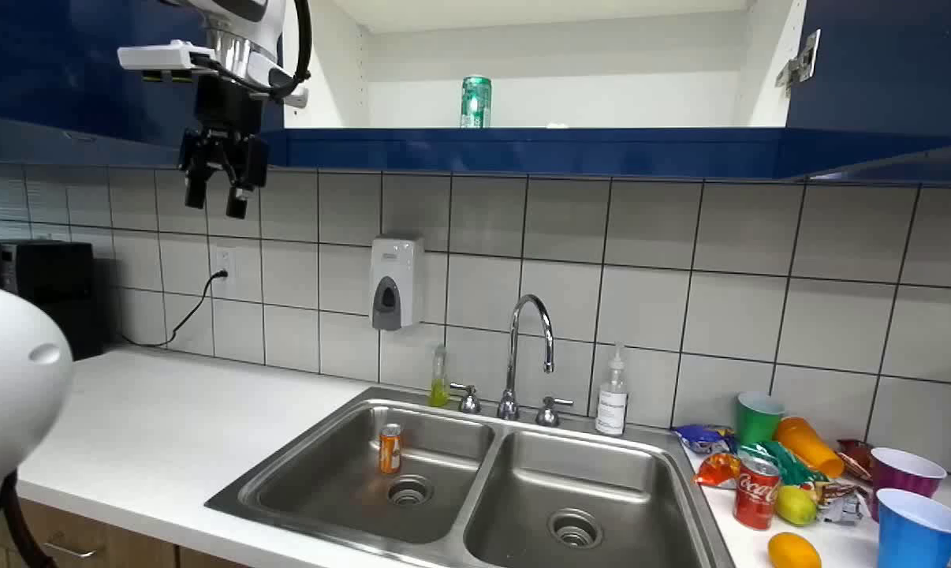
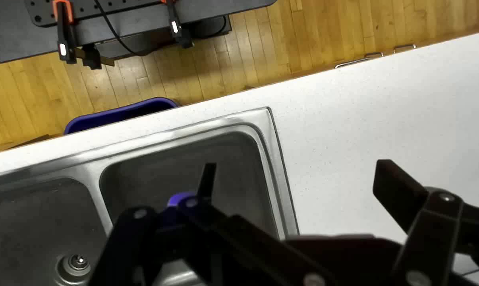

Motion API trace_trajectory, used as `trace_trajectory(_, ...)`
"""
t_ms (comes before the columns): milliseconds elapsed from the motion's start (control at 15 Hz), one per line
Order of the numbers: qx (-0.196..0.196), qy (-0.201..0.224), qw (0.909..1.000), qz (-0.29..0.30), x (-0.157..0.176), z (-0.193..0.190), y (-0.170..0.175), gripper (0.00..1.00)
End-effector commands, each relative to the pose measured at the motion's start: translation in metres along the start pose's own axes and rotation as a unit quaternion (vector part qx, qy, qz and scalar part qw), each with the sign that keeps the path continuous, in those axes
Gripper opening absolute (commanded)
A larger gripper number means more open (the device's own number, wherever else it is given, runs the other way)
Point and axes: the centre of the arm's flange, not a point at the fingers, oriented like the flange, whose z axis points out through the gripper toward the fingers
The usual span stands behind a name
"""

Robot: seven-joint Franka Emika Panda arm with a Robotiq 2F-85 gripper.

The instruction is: Remove the can from the cabinet

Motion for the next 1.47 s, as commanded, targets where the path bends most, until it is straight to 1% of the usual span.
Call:
trace_trajectory(0, 0.000, 0.000, 1.0000, 0.000, 0.000, 0.000, 0.000, 1.00)
trace_trajectory(533, 0.001, 0.002, 1.0000, -0.002, 0.000, -0.001, 0.001, 1.00)
trace_trajectory(667, 0.017, 0.013, 0.9997, 0.008, 0.000, -0.006, 0.006, 1.00)
trace_trajectory(933, 0.016, 0.019, 0.9996, 0.012, 0.001, -0.016, 0.023, 1.00)
trace_trajectory(1400, 0.019, 0.011, 0.9997, 0.008, -0.002, -0.034, 0.062, 1.00)
